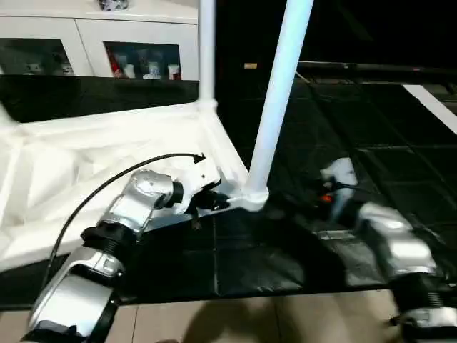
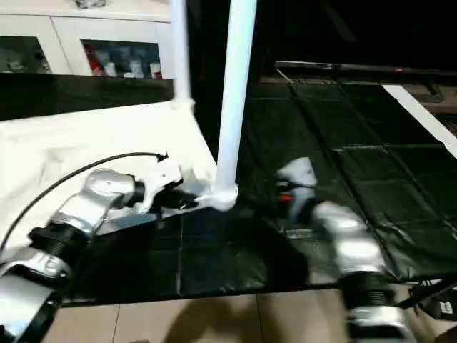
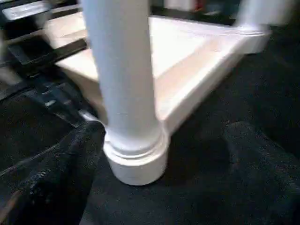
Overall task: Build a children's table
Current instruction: Rotate leg to tighten
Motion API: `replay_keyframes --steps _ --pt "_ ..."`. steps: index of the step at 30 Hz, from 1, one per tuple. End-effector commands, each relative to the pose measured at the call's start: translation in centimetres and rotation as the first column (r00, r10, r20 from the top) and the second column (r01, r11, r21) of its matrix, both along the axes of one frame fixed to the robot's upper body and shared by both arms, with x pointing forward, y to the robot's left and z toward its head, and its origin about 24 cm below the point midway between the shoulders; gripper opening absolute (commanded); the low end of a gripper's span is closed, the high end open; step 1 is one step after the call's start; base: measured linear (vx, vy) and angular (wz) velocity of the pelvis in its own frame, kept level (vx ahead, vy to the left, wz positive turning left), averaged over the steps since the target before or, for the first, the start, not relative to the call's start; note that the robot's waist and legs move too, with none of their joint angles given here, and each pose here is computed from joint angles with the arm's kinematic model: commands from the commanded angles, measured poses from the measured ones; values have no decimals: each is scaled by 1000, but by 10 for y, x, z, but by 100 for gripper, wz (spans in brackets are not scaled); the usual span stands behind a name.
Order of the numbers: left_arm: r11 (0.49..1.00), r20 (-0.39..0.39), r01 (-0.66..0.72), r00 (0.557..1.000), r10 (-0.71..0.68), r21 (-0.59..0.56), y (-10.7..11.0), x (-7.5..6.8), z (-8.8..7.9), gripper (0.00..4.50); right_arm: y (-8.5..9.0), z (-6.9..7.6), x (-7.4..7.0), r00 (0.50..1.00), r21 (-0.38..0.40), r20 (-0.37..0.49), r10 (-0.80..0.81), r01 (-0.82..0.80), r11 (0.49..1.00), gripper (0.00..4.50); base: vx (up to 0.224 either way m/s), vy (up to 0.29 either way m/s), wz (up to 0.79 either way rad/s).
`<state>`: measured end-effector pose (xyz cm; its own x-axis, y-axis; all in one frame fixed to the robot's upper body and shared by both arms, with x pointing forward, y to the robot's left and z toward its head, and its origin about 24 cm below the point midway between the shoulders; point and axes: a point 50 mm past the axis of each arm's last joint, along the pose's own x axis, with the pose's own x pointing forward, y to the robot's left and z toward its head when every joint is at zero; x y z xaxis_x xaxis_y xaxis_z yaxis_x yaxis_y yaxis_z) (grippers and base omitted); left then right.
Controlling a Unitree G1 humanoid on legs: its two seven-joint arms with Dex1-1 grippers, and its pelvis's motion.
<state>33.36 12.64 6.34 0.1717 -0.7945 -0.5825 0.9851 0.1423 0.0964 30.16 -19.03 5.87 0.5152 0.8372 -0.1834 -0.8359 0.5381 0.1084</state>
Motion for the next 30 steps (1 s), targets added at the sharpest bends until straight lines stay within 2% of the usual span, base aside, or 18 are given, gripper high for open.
replay_keyframes --steps 1,3,8,9,19,27,30 --pt "990 -22 140 990 -140 28 -9 -9 -2 0 0 8 -2 997 -3 8 75 -75 997 441 0 0 0" --pt "970 -45 237 971 -235 58 -8 -16 -4 0 2 11 -8 978 -47 -16 209 -210 977 441 0 0 0" --pt "950 -57 302 953 -298 77 -9 -19 -3 0 8 10 -12 948 -54 -71 309 -313 948 441 0 0 0" --pt "940 -62 331 943 -327 84 -11 -20 -3 0 13 9 -10 937 -51 -91 337 -342 938 414 0 0 0" --pt "926 -65 368 929 -363 86 -14 -23 -3 0 28 10 -3 913 -39 -93 398 -403 915 343 0 0 0" --pt "926 -68 366 930 -361 89 -12 -24 -4 0 28 10 -4 901 -31 -109 419 -425 905 280 0 0 0" --pt "927 -69 364 931 -359 90 -11 -24 -5 0 26 9 -5 897 -31 -115 426 -432 902 241 0 0 0"
